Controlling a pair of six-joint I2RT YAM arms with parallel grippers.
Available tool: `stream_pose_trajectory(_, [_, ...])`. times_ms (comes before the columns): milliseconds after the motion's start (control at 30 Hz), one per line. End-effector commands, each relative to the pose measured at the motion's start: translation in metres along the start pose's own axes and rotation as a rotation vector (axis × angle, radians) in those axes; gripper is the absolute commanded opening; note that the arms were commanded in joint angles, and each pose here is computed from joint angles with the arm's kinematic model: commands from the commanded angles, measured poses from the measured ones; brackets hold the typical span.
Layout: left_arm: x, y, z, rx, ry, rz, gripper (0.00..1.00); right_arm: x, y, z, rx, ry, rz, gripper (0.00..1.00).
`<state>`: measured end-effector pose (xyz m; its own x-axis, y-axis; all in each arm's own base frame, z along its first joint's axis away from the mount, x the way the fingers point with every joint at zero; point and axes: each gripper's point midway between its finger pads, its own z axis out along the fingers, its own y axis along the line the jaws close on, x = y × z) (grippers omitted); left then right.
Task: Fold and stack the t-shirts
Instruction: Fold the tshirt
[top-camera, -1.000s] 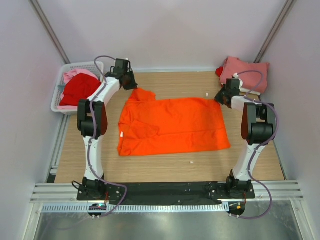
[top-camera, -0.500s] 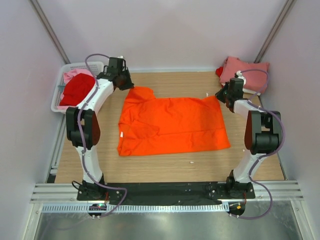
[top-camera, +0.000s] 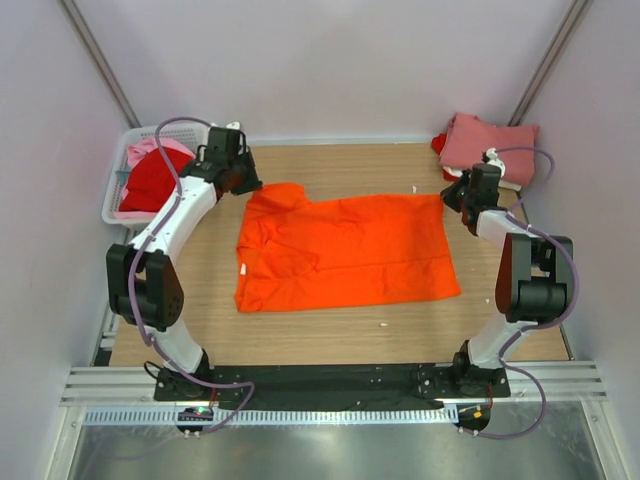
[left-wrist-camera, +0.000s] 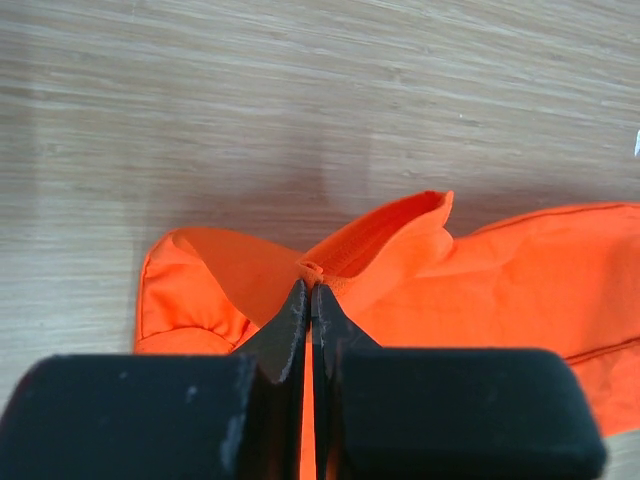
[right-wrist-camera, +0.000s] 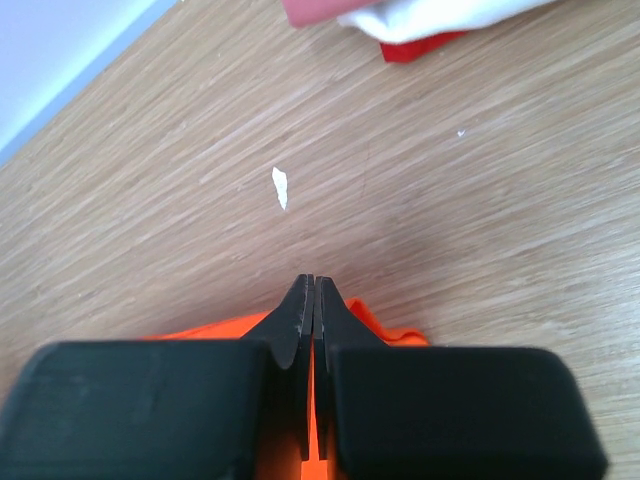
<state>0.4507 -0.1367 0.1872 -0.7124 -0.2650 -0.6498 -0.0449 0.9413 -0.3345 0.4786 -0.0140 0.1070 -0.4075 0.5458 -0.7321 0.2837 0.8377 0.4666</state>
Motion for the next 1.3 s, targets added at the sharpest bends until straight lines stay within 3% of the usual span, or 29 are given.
stream_pose_trajectory(0, [-0.004,-0.007,-0.029,0.009,-0.045,0.026,0.0,-0.018,0.017,-0.011,-0.066,-0.058,-0.026,0.01])
stream_pose_trajectory(500, [0.065,0.019,-0.044,-0.094,0.036,0.033,0.0,-0.014,-0.008,-0.029,-0.013,-0.09,-0.011,0.01])
stream_pose_trajectory(1267, [0.11,0.037,-0.057,-0.142,0.108,0.014,0.0,0.02,-0.033,-0.033,0.031,-0.012,0.03,0.01])
